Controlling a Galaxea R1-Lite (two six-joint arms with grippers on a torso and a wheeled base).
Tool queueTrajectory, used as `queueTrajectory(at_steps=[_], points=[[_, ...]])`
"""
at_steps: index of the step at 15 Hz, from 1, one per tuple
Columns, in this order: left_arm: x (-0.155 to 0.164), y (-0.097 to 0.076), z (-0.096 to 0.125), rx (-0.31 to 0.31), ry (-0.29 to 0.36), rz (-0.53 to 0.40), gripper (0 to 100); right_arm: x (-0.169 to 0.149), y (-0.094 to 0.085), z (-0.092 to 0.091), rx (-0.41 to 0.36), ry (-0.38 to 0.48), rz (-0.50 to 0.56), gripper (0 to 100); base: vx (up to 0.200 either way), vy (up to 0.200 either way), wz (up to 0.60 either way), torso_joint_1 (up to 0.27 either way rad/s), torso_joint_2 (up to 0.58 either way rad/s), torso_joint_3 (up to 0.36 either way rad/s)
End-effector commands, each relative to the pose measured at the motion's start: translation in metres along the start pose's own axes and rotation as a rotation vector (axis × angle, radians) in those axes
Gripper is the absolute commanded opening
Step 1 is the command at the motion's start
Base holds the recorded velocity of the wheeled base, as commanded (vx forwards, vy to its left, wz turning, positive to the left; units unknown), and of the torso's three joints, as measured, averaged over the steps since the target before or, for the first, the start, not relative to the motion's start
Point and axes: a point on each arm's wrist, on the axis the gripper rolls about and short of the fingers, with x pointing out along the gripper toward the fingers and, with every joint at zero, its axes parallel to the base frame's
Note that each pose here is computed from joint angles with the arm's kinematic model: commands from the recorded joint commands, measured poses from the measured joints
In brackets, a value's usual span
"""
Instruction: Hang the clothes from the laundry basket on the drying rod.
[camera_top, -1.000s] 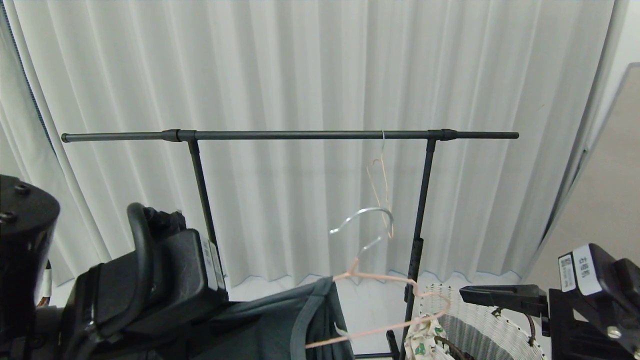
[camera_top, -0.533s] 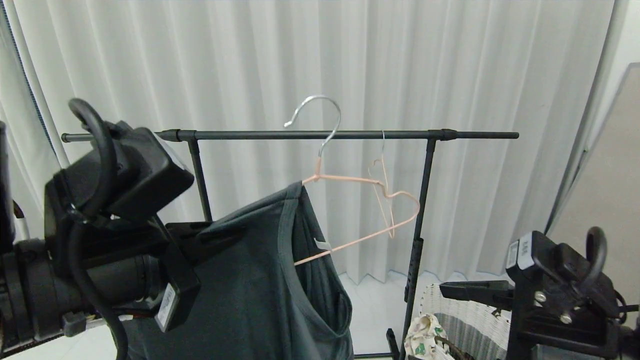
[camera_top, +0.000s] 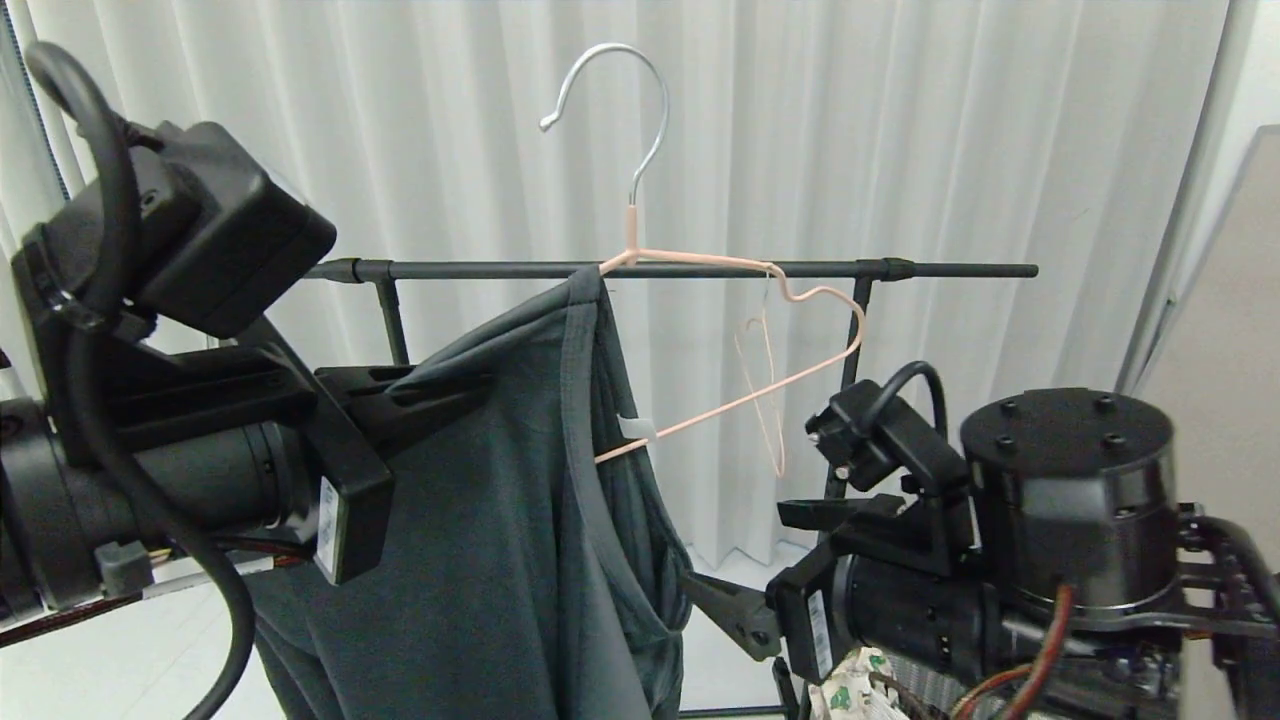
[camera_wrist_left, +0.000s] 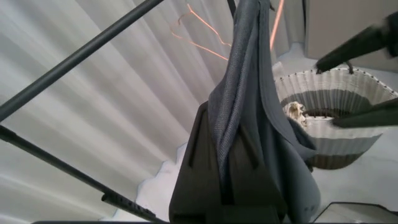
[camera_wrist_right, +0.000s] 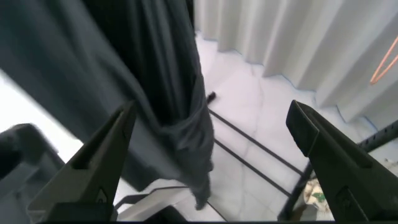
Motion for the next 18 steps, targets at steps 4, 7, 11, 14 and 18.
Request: queueTrajectory(at_steps=[4, 7, 11, 14, 18], points=[[0.002, 0.001, 0.004, -0.001, -0.008, -0.001, 0, 0.043, 0.002, -0.023, -0.022, 0.085, -0.085, 100, 0.0, 0.0, 0.0, 0.0, 0.0, 0.0], [0.002, 0.001, 0.003, 0.001, -0.006, 0.0, 0, 0.044, -0.011, -0.028, -0.021, 0.092, -0.187, 100, 0.0, 0.0, 0.0, 0.0, 0.0, 0.0], [0.006, 0.004, -0.002, -0.015, 0.022, 0.022, 0, 0.03, -0.062, -0.022, 0.031, 0.055, -0.418, 100, 0.0, 0.0, 0.0, 0.0, 0.0, 0.0], [0.006, 0.003, -0.005, -0.028, 0.031, 0.017, 0, 0.02, -0.091, -0.011, 0.043, 0.023, -0.507, 100, 0.0, 0.0, 0.0, 0.0, 0.0, 0.0], [0.005, -0.008, -0.031, -0.022, 0.11, -0.018, 0, 0.0, -0.128, 0.01, 0.025, -0.069, -0.587, 100, 0.0, 0.0, 0.0, 0.0, 0.0, 0.0]])
